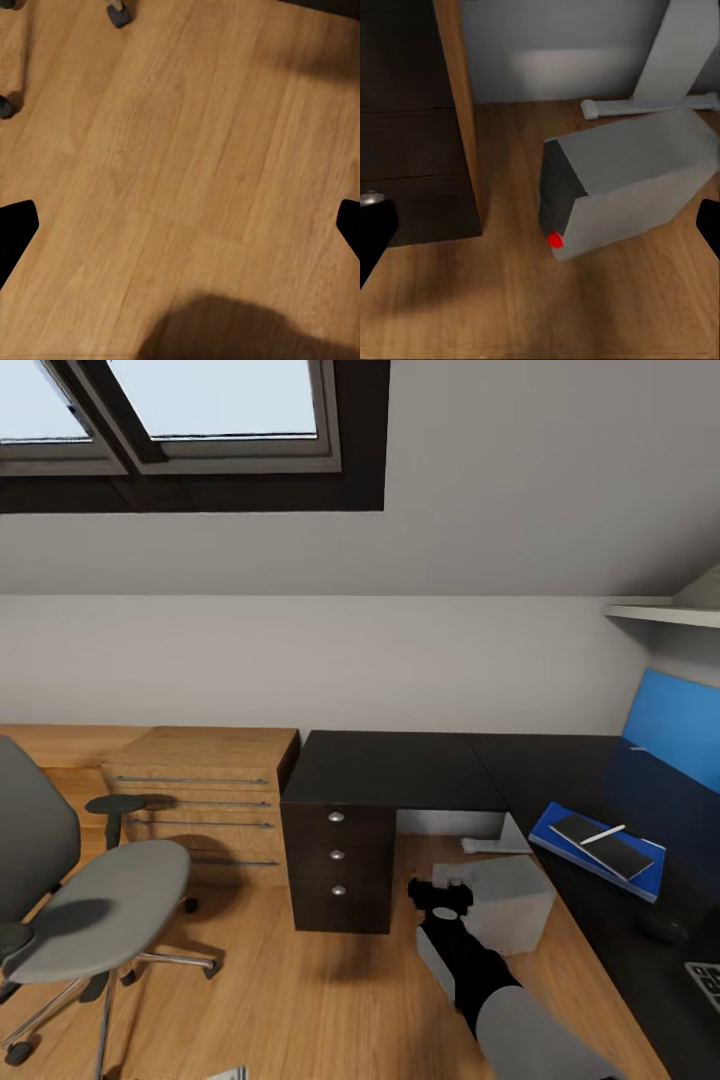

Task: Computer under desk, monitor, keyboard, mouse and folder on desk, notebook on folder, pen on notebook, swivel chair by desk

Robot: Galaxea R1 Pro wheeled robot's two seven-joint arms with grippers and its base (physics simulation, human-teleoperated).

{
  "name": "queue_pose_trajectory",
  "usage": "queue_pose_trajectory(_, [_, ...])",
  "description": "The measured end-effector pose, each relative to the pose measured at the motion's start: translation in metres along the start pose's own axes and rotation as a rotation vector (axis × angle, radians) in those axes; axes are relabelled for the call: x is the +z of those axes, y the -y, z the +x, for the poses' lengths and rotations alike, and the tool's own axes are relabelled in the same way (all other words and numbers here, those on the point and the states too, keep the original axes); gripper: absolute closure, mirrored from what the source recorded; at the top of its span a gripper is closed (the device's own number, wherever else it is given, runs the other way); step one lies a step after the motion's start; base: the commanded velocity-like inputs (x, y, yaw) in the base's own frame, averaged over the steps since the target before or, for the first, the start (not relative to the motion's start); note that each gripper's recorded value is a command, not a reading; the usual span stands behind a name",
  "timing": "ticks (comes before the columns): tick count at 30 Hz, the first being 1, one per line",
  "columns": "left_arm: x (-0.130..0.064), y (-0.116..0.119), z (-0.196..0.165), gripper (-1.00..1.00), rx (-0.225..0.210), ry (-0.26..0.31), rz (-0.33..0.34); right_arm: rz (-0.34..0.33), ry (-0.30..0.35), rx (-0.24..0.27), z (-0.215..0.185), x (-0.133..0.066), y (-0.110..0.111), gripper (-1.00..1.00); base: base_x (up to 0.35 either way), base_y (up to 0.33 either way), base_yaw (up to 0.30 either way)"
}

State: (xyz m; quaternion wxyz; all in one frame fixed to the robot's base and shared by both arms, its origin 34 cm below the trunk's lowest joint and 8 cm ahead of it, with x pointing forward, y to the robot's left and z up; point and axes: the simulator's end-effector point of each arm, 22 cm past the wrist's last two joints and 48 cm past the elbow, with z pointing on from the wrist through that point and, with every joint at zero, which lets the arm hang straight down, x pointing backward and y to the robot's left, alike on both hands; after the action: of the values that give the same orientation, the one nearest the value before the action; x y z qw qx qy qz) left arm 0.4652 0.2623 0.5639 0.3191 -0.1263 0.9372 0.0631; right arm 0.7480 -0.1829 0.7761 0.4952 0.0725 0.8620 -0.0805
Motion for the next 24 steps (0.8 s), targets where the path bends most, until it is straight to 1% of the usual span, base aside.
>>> queue_pose_trajectory(2, [-0.001, 0.001, -0.001, -1.0, -0.001, 0.0, 0.001, 0.002, -0.005, -0.022, 0.021, 0.0, 0.001, -1.0, -0.026, 0.0, 0.002])
queue_pose_trajectory(4, [-0.004, 0.001, -0.003, -1.0, -0.001, 0.0, 0.002, 0.004, -0.005, -0.037, 0.031, -0.002, 0.003, -1.0, -0.017, 0.0, 0.001])
queue_pose_trajectory(11, [-0.013, 0.002, -0.007, -1.0, 0.002, -0.01, 0.005, 0.022, 0.004, -0.05, 0.07, -0.012, 0.017, -1.0, -0.007, 0.0, 0.0])
queue_pose_trajectory(12, [-0.014, 0.001, -0.003, -1.0, 0.005, -0.023, 0.005, 0.036, 0.025, -0.042, 0.093, -0.019, 0.028, -1.0, -0.001, 0.0, 0.0])
queue_pose_trajectory(13, [-0.015, 0.001, -0.001, -1.0, 0.007, -0.029, 0.005, 0.037, 0.034, -0.044, 0.098, -0.022, 0.031, -1.0, -0.001, 0.0, 0.0])
queue_pose_trajectory(17, [-0.02, -0.003, 0.016, -1.0, 0.019, -0.07, -0.002, 0.044, 0.079, -0.025, 0.107, -0.035, 0.041, -1.0, 0.0, 0.0, 0.0])
queue_pose_trajectory(18, [-0.022, -0.005, 0.022, -1.0, 0.023, -0.084, -0.005, 0.051, 0.083, -0.024, 0.112, -0.038, 0.048, -1.0, 0.0, 0.0, 0.0])
queue_pose_trajectory(19, [-0.024, -0.009, 0.037, -1.0, 0.032, -0.116, -0.013, 0.067, 0.081, -0.024, 0.126, -0.044, 0.062, -1.0, 0.0, 0.0, 0.0])
queue_pose_trajectory(20, [-0.024, -0.016, 0.058, -1.0, 0.048, -0.168, -0.027, 0.07, 0.071, -0.033, 0.148, -0.053, 0.079, -1.0, 0.0, 0.0, 0.0])
queue_pose_trajectory(22, [-0.025, -0.017, 0.056, -1.0, 0.054, -0.174, -0.029, 0.06, 0.071, -0.05, 0.153, -0.056, 0.085, -1.0, 0.0, 0.0, 0.109])
queue_pose_trajectory(23, [-0.024, -0.019, 0.056, -1.0, 0.059, -0.176, -0.031, 0.065, 0.066, -0.059, 0.159, -0.055, 0.108, -1.0, 0.0, 0.0, 0.238])
queue_pose_trajectory(24, [-0.025, -0.02, 0.055, -1.0, 0.059, -0.171, -0.033, 0.058, 0.068, -0.07, 0.157, -0.055, 0.108, -1.0, 0.0, 0.0, 0.245])
